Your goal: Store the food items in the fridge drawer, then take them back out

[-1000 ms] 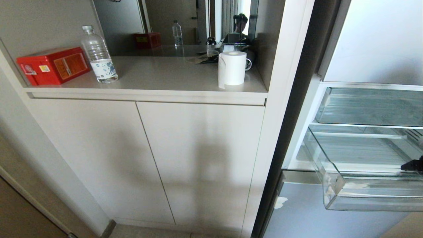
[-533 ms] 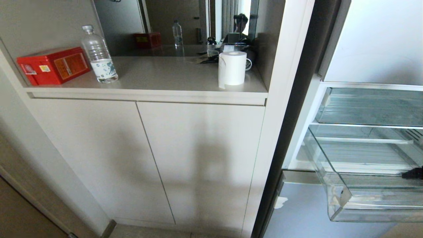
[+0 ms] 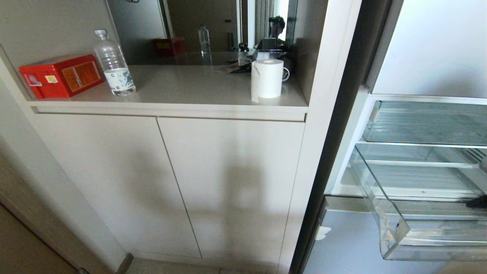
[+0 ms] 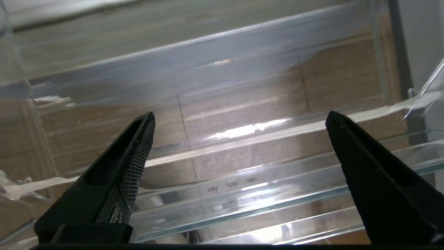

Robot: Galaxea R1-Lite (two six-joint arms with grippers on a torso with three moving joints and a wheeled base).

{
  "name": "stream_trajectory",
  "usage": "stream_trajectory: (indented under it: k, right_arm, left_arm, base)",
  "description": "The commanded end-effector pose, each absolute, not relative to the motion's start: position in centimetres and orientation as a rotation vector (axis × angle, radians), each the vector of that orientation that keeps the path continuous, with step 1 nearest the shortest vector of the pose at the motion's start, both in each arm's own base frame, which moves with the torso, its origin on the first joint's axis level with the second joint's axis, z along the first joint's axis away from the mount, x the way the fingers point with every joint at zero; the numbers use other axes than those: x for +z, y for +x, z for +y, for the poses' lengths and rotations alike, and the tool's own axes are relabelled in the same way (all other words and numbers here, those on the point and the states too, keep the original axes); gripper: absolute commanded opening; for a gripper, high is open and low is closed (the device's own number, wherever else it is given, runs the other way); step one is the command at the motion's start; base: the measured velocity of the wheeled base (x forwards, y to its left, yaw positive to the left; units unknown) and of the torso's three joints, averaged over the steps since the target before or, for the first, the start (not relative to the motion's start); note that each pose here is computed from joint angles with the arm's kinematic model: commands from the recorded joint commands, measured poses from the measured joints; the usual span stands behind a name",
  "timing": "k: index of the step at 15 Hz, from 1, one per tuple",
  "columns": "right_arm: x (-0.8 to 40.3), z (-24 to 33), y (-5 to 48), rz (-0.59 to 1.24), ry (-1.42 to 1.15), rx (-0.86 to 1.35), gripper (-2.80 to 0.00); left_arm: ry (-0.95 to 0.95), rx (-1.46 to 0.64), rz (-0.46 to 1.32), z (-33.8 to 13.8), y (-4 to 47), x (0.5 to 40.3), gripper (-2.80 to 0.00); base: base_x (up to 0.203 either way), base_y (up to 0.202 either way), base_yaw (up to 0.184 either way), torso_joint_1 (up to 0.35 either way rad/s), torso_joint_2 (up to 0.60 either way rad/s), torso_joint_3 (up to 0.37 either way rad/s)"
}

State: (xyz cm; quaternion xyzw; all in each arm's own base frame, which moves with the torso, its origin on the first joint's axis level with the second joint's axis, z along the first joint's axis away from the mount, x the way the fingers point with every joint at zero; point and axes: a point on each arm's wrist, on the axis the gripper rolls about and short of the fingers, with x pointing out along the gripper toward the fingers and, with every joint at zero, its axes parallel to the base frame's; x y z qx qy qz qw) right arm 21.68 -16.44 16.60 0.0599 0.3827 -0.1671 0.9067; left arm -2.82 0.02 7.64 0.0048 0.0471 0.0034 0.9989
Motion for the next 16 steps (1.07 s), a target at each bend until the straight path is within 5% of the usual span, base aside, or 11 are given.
stream_trajectory:
  k: [1,16]
  right_arm:
    - [17.0,-16.4,21.7,0.775,0.114,-0.344,0.00]
    - [17.5,-15.1,19.5,0.754,0.111,-0.341,0.00]
  left_arm:
    - [0.010,0.007,0.097,0.0,-2.8,7.6,-2.80]
    - [0.010,0.007,0.097,0.0,-2.8,7.6,-2.80]
  base:
    - [0.000,0.000,0.000,0.000,0.00,0.000]
    - [0.000,0.000,0.000,0.000,0.00,0.000]
